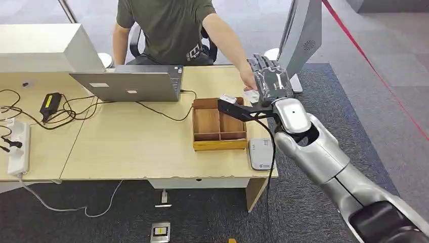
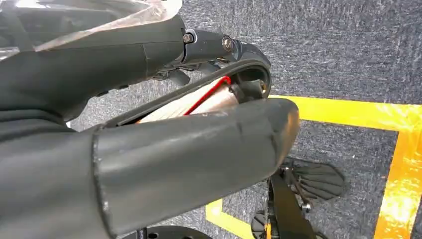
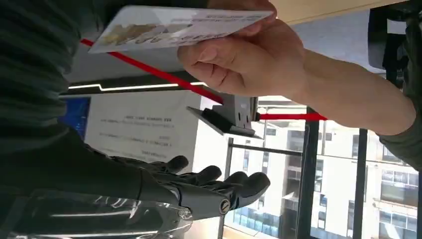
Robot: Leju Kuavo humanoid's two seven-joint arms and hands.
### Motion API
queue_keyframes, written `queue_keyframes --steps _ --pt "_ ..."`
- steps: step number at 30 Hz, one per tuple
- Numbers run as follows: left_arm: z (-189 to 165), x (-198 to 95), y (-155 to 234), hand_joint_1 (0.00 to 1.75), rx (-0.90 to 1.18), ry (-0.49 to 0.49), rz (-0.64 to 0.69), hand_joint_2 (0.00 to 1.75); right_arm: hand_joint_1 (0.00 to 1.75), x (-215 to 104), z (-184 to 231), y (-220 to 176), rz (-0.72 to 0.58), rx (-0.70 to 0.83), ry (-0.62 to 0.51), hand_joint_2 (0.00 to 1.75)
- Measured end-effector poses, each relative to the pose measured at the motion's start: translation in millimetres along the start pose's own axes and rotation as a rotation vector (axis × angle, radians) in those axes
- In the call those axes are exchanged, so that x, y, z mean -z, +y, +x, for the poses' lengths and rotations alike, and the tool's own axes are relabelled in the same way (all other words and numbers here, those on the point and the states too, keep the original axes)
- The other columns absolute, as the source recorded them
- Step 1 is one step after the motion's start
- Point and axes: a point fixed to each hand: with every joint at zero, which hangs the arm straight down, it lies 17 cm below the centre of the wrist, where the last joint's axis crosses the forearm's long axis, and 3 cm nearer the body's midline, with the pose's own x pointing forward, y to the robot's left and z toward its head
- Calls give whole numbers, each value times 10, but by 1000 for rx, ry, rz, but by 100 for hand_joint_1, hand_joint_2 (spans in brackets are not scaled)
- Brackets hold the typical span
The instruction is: Pass the card to the sensor for recognition and then transmit it.
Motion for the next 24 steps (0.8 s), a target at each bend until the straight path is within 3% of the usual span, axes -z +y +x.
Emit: queue_keyframes --steps 12,24 --pt "31 0 -19 0 23 -7 -9 0 175 -39 -108 139 42 -22 21 175" --pt "52 0 -23 0 24 -15 -10 0 175 -32 4 140 52 -30 -36 175"
